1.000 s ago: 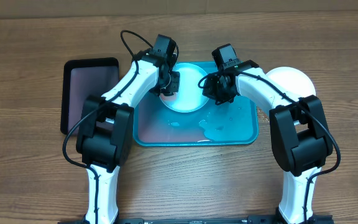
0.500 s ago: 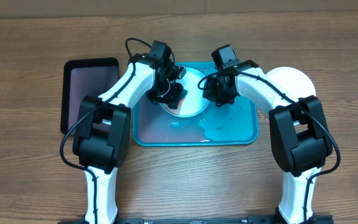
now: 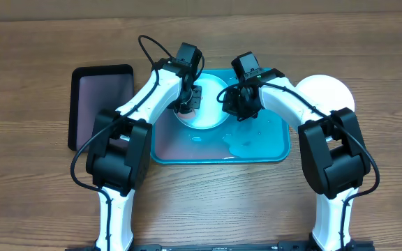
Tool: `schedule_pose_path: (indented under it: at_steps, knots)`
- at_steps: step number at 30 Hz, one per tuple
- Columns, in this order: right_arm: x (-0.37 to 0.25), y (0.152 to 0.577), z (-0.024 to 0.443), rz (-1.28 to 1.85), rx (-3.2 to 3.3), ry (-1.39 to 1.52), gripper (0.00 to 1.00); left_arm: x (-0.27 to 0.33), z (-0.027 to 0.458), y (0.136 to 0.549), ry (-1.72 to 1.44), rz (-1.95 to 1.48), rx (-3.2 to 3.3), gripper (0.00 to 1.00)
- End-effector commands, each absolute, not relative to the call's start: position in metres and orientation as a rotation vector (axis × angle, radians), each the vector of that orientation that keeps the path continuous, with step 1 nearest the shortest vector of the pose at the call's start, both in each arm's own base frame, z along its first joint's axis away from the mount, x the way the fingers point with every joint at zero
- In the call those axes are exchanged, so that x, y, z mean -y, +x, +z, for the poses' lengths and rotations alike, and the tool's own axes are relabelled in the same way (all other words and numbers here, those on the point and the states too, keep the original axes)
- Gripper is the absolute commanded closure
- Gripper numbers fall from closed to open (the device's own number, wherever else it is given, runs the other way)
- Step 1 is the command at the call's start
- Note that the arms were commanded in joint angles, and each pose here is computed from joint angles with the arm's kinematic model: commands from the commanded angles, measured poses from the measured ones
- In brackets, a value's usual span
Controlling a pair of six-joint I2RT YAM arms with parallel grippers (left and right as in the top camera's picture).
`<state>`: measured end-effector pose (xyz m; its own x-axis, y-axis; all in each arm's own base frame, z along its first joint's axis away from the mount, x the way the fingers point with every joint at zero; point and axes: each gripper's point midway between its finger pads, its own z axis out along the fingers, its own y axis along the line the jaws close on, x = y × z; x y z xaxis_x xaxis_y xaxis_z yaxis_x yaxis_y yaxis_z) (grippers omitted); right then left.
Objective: Clean dirty plates on tray and stack at the side
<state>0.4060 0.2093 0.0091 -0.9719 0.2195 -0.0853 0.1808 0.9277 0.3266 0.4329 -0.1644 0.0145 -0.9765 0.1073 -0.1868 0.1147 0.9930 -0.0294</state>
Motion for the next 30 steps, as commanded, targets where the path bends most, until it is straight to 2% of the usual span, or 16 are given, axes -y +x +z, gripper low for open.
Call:
schedule_pose_path:
  at_steps: [1,5,7,10,15,22,26,30]
  knots:
    - [-0.211,0.399,-0.004,0.454,-3.008,0.277,0.96,0.162,-0.005,0.412,0.291,-0.081,-3.035,0.96]
    - [-0.211,0.399,-0.004,0.454,-3.008,0.277,0.96,0.228,0.014,0.368,0.801,-0.772,-2.957,0.96]
    - [-0.211,0.399,-0.004,0.454,-3.008,0.278,0.96,0.237,0.021,0.358,0.873,-0.903,-2.917,0.96]
    - [-0.211,0.398,-0.004,0.453,-3.011,0.278,0.96,0.229,0.014,0.370,0.810,-0.770,-2.943,0.96]
    - [-0.210,0.397,-0.005,0.449,-3.016,0.280,0.96,0.186,0.000,0.430,0.395,-0.243,-2.931,0.96]
    - [-0.209,0.392,-0.006,0.437,-3.036,0.282,0.96,0.138,0.020,0.496,0.012,0.182,-2.662,0.96]
    - [-0.208,0.389,-0.009,0.431,-3.045,0.283,0.96,0.120,0.024,0.496,-0.055,0.317,-2.626,0.96]
    - [-0.209,0.390,-0.009,0.435,-3.039,0.282,0.96,0.114,0.011,0.464,0.008,0.355,-2.773,0.96]
